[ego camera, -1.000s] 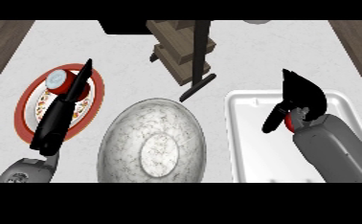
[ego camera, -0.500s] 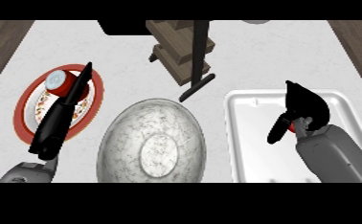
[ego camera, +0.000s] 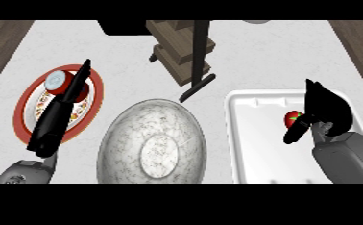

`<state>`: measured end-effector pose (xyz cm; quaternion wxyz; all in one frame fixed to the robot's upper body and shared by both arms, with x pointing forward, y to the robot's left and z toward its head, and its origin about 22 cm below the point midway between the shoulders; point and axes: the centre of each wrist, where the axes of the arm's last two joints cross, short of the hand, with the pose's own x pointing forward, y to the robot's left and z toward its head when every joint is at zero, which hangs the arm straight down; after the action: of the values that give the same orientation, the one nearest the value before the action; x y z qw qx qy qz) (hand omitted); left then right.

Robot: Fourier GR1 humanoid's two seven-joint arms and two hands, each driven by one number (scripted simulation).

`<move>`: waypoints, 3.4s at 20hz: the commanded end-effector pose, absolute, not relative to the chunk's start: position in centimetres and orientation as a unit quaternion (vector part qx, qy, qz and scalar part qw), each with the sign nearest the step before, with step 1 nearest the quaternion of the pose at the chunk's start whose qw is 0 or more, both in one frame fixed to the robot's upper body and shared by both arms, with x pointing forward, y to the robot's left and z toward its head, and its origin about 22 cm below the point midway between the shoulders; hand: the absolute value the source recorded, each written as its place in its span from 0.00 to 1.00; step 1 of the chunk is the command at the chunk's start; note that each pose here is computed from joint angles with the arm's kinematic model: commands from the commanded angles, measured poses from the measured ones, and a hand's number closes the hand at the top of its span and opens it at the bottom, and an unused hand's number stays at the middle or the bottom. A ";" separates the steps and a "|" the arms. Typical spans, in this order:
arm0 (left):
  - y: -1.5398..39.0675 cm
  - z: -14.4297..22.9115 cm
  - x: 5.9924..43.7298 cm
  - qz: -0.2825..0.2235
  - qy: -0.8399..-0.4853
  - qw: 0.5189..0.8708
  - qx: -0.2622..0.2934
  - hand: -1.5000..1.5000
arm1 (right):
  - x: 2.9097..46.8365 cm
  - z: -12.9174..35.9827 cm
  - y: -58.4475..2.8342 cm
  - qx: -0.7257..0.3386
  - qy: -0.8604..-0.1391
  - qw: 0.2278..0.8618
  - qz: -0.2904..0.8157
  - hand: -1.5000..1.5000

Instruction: Pick the tomato from the tray and place it in the tiered basket

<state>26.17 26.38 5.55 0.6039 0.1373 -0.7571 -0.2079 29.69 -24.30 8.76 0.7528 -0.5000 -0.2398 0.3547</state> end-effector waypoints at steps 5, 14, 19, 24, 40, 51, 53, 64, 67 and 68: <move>25.4 6.4 25.4 -0.214 -0.757 0.602 0.136 0.50 | 29.3 6.2 -23.6 -0.510 -0.148 0.784 0.322 0.00; 25.8 4.4 26.1 -0.212 -0.756 0.603 0.137 0.50 | 30.2 4.2 -25.1 -0.514 -0.173 0.784 0.301 0.00; 27.5 4.3 25.5 -0.207 -0.762 0.598 0.139 0.50 | 29.1 4.1 -26.5 -0.517 -0.172 0.787 0.289 0.00; 26.1 5.7 25.6 -0.209 -0.763 0.596 0.138 0.50 | 29.6 2.6 -26.8 -0.497 -0.156 0.791 0.320 0.00; 26.3 6.2 25.3 -0.210 -0.755 0.605 0.142 0.50 | 30.3 3.3 -24.7 -0.562 -0.295 0.696 0.335 1.00; 27.9 5.4 24.7 -0.199 -0.740 0.622 0.160 0.50 | 20.7 16.7 -21.5 -0.617 -0.312 0.691 0.209 1.00; 27.3 5.2 24.2 -0.194 -0.745 0.620 0.148 0.50 | 18.4 18.5 -21.3 -0.614 -0.339 0.689 0.181 1.00; 26.9 6.0 25.6 -0.205 -0.747 0.616 0.141 0.50 | 15.9 26.2 -17.9 -0.596 -0.506 0.610 0.128 1.00; 26.9 5.8 25.7 -0.218 -0.747 0.612 0.139 0.50 | 17.5 28.0 -16.4 -0.595 -0.525 0.596 0.125 1.00; 26.3 5.5 25.5 -0.205 -0.750 0.613 0.141 0.50 | 18.0 29.1 -16.6 -0.592 -0.538 0.588 0.119 1.00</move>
<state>25.23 26.61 5.51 0.6128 0.1421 -0.7489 -0.2084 18.98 -17.89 25.90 0.5676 -0.5647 -0.5773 0.1600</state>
